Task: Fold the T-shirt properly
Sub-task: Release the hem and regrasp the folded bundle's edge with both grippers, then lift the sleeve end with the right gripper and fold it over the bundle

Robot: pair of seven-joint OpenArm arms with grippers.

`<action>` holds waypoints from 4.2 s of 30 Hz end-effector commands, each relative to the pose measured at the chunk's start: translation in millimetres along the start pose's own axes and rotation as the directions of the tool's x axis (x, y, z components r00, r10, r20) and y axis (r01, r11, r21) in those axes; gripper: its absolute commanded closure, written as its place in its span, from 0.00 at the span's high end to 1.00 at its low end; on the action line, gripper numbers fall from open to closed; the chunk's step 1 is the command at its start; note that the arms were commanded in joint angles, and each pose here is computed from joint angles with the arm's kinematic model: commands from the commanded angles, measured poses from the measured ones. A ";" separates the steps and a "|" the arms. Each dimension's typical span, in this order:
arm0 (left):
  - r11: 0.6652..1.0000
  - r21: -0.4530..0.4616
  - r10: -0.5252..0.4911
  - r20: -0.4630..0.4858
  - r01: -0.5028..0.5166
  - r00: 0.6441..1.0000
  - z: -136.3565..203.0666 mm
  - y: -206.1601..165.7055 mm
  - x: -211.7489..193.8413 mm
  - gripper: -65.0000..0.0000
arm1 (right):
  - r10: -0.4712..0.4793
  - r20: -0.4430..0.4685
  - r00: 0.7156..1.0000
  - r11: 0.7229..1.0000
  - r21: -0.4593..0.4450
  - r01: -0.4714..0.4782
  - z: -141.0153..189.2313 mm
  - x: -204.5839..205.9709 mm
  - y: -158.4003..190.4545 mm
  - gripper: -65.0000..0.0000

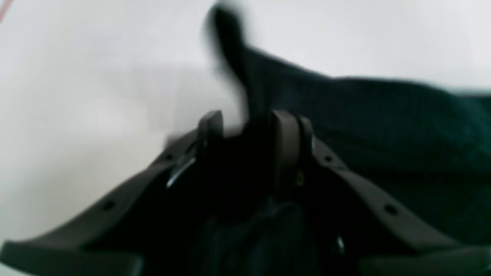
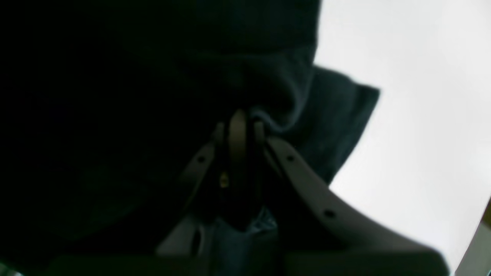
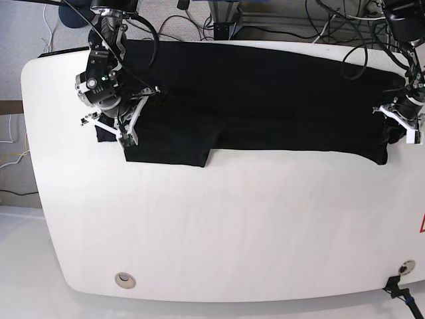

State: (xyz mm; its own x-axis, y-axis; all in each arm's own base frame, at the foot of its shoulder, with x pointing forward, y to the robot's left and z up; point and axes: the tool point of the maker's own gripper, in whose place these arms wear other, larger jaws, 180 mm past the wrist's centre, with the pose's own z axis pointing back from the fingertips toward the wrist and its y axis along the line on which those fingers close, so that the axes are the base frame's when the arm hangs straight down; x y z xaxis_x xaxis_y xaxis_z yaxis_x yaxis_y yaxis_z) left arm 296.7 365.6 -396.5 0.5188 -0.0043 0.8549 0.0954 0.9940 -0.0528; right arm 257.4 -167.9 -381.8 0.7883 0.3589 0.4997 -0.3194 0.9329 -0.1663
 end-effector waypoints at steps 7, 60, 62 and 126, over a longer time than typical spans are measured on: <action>0.999 0.033 -0.023 0.017 0.023 1.000 8.7 22.6 14.6 0.30 | 0.017 -0.046 0.999 1.000 -0.011 -0.018 4.9 -25.7 -1.8 0.00; 0.992 -0.080 -0.102 -0.003 0.101 0.995 4.3 -51.3 18.7 0.30 | -0.302 0.064 0.951 0.942 0.175 0.288 -73.2 24.3 -32.1 0.61; 0.992 -0.081 -0.100 -0.003 0.100 0.995 4.2 -51.8 18.5 0.30 | -0.309 0.069 0.949 0.938 0.188 0.292 -72.8 26.5 -29.7 0.61; 0.987 -0.112 -0.115 -0.018 0.112 0.993 -0.4 -61.9 14.1 0.30 | -0.420 0.191 0.887 0.899 0.221 0.378 -58.3 26.5 -75.6 0.48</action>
State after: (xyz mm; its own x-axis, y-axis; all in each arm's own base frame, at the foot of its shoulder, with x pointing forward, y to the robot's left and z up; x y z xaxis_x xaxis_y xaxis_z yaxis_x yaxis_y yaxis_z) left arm 288.8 298.5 -397.8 0.5652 -0.1158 0.8168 0.2449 0.9690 -0.0321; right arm 324.6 -223.6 -415.3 0.7588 -0.0776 0.6467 -0.0992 0.9675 0.2325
